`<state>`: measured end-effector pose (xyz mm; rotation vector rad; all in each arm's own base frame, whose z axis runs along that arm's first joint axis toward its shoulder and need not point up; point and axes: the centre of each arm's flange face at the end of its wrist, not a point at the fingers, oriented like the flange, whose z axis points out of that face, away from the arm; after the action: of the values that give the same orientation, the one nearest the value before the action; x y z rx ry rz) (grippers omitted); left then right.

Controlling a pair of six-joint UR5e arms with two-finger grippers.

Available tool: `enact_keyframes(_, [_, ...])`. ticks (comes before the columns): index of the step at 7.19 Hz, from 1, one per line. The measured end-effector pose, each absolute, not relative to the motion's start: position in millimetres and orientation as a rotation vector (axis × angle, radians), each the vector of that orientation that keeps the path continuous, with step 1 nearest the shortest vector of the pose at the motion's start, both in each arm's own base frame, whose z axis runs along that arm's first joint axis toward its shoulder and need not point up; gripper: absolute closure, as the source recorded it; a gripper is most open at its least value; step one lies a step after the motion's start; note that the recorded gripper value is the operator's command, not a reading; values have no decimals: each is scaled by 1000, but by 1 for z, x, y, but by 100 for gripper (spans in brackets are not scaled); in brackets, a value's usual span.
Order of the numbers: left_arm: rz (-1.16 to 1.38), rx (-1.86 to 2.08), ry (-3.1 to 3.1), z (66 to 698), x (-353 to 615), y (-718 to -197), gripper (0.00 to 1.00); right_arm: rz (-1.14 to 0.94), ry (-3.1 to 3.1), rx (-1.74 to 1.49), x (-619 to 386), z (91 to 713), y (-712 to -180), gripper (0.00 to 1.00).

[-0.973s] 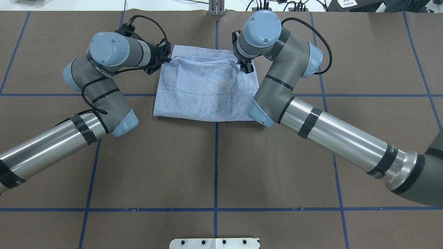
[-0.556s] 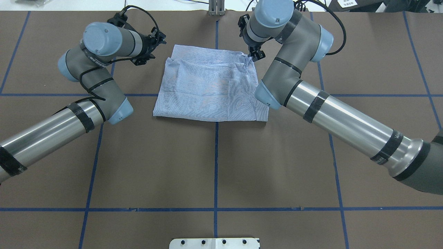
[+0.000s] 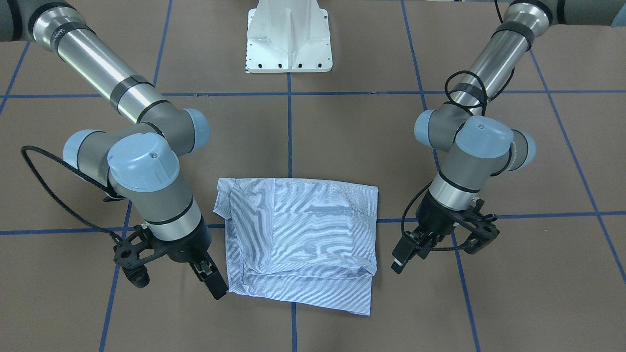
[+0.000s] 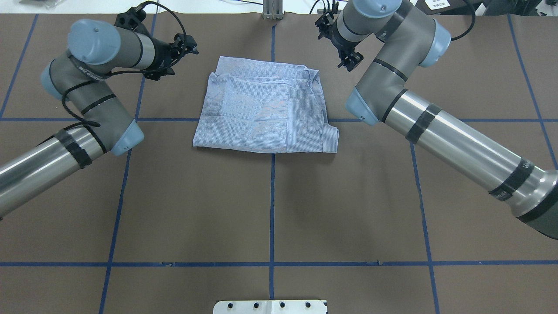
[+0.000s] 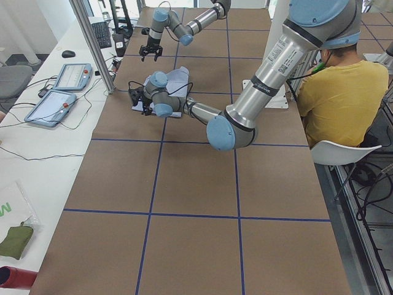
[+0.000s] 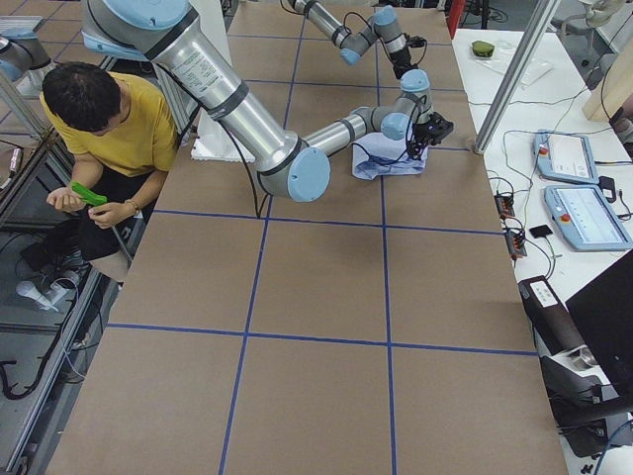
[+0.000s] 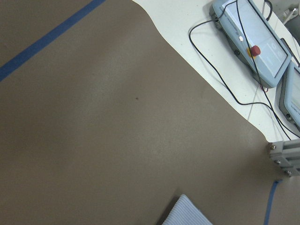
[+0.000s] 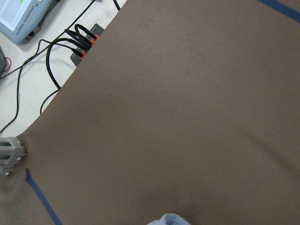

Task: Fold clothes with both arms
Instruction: 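Release the shirt and raise both grippers away from it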

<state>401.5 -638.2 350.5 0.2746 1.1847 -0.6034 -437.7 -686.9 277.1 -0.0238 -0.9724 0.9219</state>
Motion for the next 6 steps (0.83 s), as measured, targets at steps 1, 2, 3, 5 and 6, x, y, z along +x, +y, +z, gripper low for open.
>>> enact_keyframes(1, [-468,343,1168,366,374,-614,0,788,-955,7,-408,309,-683,0])
enact_keyframes(2, [-340,416,1136,383,346,-590,0,638,-936,45,-372,349,-673,0])
enact_keyframes(3, [-211,479,1095,404,308,-570,0,489,-910,95,-333,389,-660,0])
enact_keyframes(5, [15,540,1032,454,205,-551,0,264,-882,144,-242,458,-648,0])
enact_keyframes(6, [85,555,1016,476,160,-544,0,186,-882,154,-192,489,-645,0])
